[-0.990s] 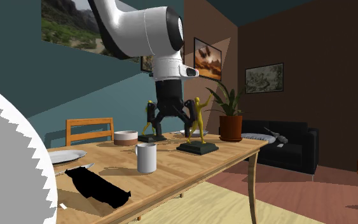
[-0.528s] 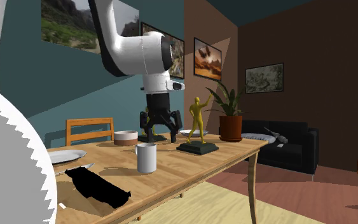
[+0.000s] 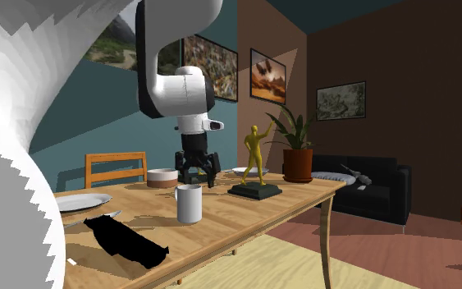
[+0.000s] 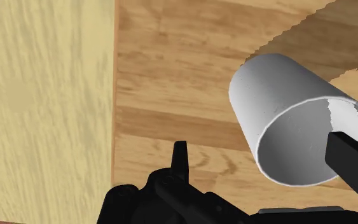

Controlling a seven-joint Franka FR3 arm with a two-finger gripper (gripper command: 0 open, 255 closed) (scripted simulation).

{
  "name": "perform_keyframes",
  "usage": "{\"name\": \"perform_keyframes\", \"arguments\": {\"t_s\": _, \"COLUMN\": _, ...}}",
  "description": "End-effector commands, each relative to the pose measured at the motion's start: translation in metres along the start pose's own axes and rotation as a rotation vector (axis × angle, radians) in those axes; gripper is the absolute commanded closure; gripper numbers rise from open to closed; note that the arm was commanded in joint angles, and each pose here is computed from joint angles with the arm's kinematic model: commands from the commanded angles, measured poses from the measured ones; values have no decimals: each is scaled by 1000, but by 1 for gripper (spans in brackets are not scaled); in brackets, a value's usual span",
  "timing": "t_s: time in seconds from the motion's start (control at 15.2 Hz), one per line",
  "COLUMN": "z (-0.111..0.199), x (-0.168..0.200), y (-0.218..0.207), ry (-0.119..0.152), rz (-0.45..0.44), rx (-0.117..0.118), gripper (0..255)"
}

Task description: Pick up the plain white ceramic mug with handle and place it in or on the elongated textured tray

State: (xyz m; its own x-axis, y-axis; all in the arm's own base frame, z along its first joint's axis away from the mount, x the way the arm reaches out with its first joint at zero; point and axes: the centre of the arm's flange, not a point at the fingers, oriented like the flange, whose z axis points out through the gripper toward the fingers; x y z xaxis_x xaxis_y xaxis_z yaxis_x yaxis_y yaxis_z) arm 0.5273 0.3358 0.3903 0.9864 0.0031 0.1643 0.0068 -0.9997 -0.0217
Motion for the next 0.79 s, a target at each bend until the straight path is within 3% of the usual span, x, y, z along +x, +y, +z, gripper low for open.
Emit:
{"name": "perform_keyframes", "arguments": {"t_s": 0.0, "z": 10, "x": 6, "y": -6, "ry": 4, "rz": 6, "rx": 2, "gripper": 0}}
{"name": "perform_keyframes", "arguments": {"t_s": 0.4, "z": 42, "x": 6, "y": -6, "ry": 4, "rz": 6, "rx": 2, "gripper": 0}}
{"name": "perform_keyframes", "arguments": {"t_s": 0.73, "z": 45, "x": 6, "y": -6, "ry": 4, "rz": 6, "rx": 2, "gripper": 0}}
